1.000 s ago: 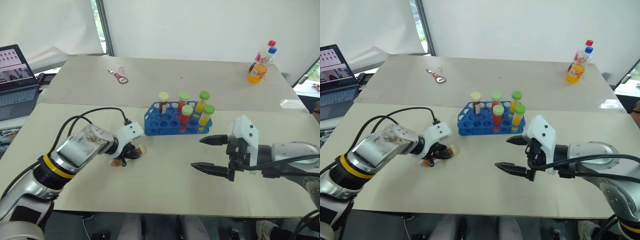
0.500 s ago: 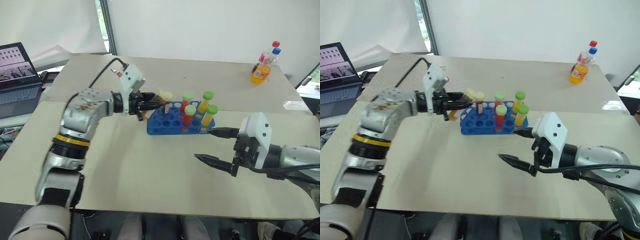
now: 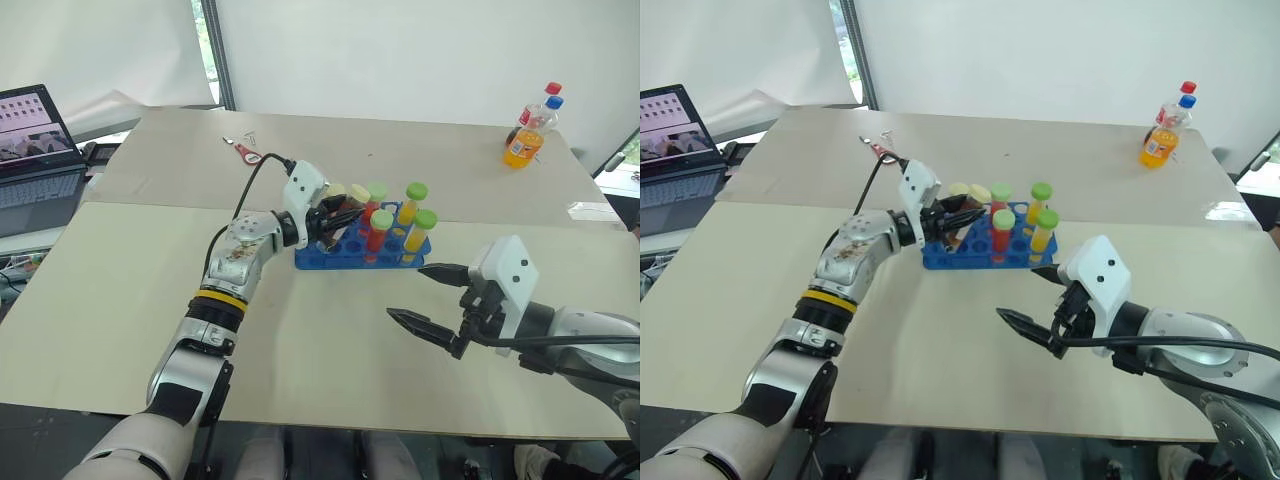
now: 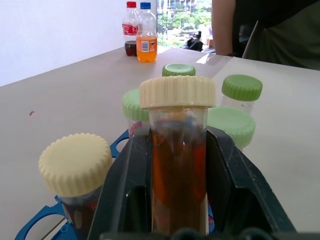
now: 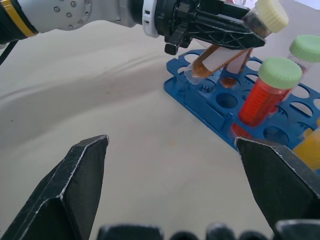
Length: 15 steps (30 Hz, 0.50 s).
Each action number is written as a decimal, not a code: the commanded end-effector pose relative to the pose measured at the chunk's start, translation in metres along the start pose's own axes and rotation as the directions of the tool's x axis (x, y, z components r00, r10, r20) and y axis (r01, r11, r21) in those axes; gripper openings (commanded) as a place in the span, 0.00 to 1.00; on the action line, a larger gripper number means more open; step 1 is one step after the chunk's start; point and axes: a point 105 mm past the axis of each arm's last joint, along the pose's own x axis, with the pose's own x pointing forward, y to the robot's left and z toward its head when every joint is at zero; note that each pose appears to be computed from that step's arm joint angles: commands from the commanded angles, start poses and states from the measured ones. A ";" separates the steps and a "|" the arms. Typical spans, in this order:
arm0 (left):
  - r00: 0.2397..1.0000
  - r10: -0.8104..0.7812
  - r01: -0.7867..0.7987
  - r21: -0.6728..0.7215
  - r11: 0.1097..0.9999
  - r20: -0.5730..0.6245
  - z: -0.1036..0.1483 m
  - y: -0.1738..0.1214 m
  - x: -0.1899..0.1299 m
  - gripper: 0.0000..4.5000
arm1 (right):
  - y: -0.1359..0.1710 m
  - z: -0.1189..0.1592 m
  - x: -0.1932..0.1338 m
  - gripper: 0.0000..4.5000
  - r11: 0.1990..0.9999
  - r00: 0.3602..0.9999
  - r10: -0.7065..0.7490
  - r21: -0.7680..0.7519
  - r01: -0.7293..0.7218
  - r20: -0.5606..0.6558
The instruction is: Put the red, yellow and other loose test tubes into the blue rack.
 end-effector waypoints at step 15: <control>0.987 0.081 -0.088 0.040 0.995 0.142 -0.001 -0.011 0.015 0.21 | -0.007 -0.002 -0.006 1.00 0.988 0.988 -0.153 0.027 0.153 -0.014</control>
